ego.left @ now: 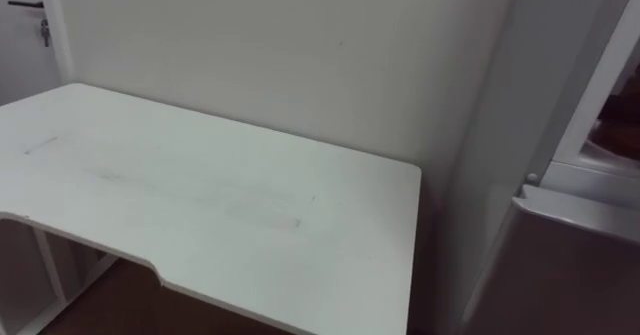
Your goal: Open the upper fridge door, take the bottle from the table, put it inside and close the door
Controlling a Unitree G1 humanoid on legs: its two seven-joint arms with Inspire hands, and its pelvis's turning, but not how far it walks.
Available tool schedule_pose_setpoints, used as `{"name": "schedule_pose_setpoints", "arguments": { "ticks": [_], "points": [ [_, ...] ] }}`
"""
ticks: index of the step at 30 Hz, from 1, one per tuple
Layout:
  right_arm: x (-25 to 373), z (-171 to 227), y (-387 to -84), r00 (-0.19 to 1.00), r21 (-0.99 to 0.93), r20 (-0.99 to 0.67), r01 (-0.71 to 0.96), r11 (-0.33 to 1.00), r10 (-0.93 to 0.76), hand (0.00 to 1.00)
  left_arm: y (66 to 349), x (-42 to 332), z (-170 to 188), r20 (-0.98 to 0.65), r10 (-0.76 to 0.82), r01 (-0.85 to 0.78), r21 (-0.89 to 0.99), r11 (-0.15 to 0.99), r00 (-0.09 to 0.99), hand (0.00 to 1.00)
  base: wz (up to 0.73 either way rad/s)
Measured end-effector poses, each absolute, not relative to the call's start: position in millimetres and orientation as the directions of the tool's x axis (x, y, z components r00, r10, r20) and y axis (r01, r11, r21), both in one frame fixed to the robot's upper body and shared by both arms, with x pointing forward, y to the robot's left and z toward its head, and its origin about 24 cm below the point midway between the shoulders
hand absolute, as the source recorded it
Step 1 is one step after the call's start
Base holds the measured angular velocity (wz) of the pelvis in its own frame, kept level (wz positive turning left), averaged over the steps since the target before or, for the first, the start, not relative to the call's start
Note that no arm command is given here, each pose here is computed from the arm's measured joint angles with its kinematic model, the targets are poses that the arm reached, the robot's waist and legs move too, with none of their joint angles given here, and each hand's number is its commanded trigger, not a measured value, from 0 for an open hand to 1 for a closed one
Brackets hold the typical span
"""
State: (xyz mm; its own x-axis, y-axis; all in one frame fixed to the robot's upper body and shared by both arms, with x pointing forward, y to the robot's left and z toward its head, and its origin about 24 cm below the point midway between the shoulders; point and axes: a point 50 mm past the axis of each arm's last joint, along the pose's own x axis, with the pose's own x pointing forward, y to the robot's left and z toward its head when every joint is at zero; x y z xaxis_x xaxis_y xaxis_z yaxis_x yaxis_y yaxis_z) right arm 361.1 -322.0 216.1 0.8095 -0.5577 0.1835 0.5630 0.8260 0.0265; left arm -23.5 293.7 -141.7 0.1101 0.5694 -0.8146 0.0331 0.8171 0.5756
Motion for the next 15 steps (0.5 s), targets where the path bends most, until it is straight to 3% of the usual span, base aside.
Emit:
{"name": "schedule_pose_setpoints", "arguments": {
  "ticks": [15],
  "points": [
    [348.3, 223.8, -284.6, 0.856, 0.017, 0.302, 0.435, 0.9, -0.419, 0.0, 286.7, -19.7, -144.7, -0.811, 0.575, 0.016, 0.58, 0.815, 0.113, 0.0, -0.09]
  ]
}}
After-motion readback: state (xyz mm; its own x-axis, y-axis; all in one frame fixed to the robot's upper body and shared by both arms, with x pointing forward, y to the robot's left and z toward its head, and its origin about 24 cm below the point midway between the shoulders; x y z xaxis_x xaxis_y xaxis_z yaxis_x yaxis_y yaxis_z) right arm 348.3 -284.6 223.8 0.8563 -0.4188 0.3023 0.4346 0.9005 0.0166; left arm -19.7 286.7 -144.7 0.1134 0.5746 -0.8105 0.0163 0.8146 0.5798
